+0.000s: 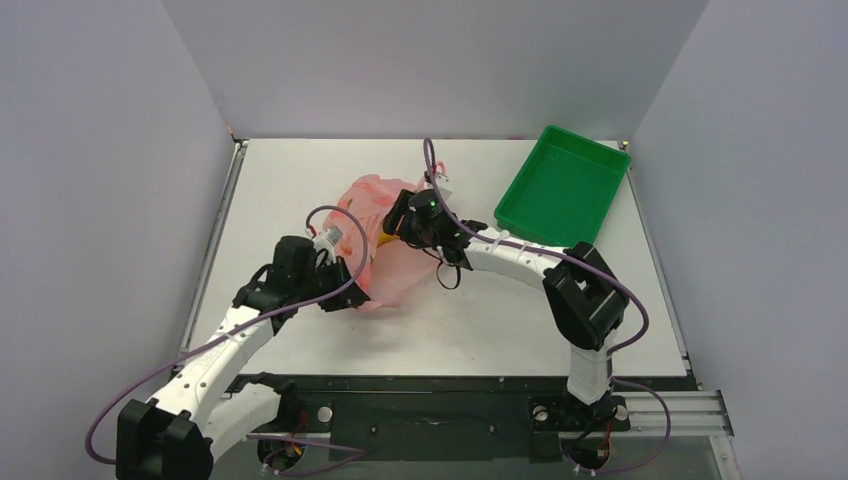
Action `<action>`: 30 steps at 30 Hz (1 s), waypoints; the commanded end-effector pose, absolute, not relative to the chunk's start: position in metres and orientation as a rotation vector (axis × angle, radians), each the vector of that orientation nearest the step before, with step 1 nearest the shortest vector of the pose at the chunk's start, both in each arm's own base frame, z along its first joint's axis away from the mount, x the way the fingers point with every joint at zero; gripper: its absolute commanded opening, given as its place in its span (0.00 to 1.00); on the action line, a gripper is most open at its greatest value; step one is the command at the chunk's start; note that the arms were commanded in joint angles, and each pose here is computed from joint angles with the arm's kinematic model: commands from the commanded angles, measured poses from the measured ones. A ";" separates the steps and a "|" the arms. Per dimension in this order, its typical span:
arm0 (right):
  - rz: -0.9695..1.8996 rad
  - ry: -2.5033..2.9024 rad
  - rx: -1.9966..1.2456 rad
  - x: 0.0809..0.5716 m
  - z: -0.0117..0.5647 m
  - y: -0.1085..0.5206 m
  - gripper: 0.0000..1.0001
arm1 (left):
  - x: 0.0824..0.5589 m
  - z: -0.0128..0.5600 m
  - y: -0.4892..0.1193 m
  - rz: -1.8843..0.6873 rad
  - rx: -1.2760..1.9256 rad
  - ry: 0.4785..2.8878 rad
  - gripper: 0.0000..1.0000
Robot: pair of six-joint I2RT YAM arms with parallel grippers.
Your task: Take the fake fruits out of the plastic bag
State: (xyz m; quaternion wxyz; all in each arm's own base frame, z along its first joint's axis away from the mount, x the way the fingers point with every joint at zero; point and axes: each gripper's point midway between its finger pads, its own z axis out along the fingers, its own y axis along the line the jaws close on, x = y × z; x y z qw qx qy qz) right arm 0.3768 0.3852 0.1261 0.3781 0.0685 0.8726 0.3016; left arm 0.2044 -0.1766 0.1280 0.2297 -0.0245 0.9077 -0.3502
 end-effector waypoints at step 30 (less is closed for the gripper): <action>1.090 2.163 0.662 0.424 0.088 0.444 0.41 | 0.228 0.189 -0.183 -0.995 -0.064 2.299 0.41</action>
